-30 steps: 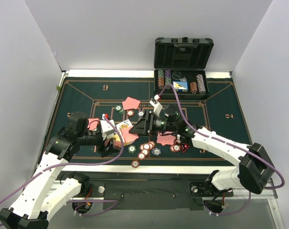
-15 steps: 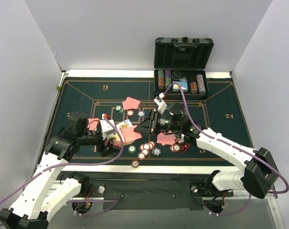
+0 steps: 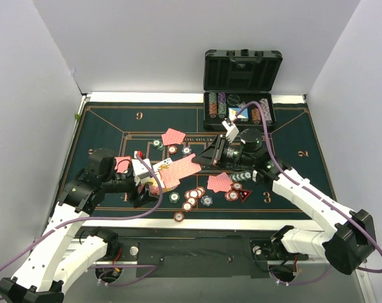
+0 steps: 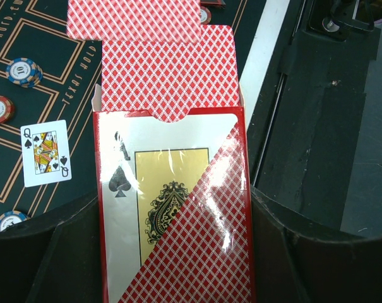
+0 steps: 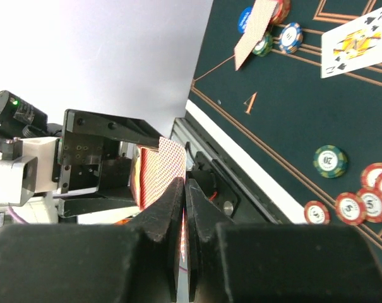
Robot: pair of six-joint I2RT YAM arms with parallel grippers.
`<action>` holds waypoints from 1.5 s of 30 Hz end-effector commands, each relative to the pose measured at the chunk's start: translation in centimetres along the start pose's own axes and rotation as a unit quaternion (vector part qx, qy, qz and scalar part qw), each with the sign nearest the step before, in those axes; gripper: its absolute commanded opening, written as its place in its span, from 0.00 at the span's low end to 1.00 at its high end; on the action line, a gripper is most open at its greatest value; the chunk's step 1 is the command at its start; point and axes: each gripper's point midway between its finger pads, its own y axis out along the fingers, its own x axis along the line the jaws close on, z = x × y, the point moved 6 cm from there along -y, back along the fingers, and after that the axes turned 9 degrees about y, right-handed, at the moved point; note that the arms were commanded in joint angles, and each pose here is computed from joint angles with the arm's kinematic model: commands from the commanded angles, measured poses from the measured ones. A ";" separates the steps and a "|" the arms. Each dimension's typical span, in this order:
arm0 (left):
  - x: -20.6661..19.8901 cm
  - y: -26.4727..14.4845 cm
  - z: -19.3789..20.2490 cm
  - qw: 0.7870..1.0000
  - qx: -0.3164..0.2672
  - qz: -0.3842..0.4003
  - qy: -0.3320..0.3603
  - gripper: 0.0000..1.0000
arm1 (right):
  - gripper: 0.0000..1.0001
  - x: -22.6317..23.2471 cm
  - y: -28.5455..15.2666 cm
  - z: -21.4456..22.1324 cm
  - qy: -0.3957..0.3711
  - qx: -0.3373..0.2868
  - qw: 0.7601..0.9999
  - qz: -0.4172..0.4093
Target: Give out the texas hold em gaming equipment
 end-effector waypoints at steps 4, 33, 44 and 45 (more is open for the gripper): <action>0.6 -0.6 -2.5 0.998 -0.046 -0.015 0.042 0.00 | 0.00 1.1 -3.6 -3.8 -0.130 -0.061 0.985 0.093; 0.1 -1.0 -2.8 0.998 -0.052 -0.014 0.039 0.00 | 0.00 -7.5 13.0 -7.4 -0.386 -0.052 0.733 0.557; 0.1 -1.1 -2.9 0.998 -0.052 -0.016 0.041 0.00 | 0.00 -10.7 19.0 -4.5 -0.401 -0.007 0.739 0.540; 0.1 -1.1 -2.9 0.998 -0.053 -0.015 0.041 0.00 | 0.00 -10.9 19.2 -4.1 -0.399 -0.001 0.742 0.539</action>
